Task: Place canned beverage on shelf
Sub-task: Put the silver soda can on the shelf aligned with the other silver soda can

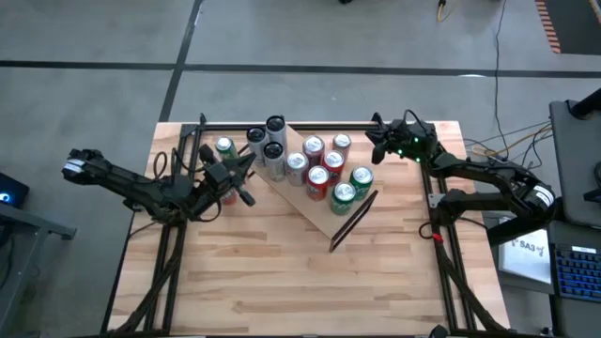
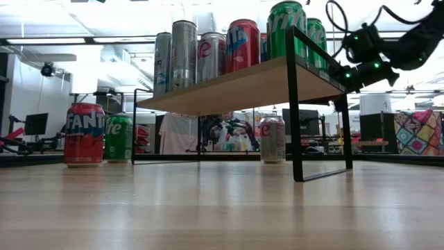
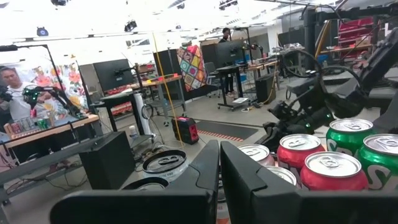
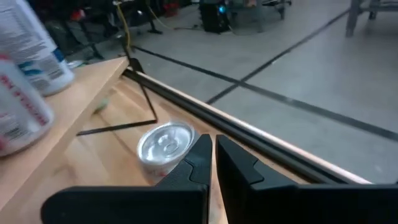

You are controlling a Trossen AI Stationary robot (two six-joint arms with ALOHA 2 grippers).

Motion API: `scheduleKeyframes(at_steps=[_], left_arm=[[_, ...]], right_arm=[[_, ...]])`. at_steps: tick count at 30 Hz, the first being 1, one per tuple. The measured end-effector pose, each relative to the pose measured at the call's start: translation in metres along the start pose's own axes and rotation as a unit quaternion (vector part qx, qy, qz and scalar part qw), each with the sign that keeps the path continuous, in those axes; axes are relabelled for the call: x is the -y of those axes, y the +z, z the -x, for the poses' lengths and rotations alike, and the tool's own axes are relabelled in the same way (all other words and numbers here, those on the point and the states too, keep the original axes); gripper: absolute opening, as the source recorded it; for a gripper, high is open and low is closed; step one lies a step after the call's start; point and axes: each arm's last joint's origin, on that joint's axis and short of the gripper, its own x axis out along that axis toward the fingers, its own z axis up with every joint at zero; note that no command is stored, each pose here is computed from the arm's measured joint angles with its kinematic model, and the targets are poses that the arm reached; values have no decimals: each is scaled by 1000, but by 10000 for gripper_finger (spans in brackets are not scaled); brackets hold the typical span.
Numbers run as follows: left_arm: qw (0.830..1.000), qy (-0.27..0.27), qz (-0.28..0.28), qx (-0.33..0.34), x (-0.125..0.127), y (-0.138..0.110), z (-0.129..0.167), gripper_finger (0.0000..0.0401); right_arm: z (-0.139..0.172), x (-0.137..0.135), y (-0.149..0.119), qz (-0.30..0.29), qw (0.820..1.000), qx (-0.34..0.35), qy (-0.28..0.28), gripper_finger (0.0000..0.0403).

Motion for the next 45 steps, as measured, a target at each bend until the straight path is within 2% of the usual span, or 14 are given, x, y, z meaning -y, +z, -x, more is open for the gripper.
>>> scheduleKeyframes(at_steps=[14,23,29,38,45], left_arm=[[1000,0,0,0,0,0,0,0],[1000,-1,-2,-3,3,-2,-1,0],[1000,-2,2,0,2,-1,-1,0],[1000,0,11,5,2,0,-1,0],[1000,0,14,6,2,1,-1,0]], right_arm=[[11,2,-37,72,996,-45,21,9],[14,2,-43,84,995,-28,33,9],[17,-5,-49,97,993,-15,60,9],[11,-12,-50,144,986,7,81,9],[-8,-6,-65,151,985,5,81,9]])
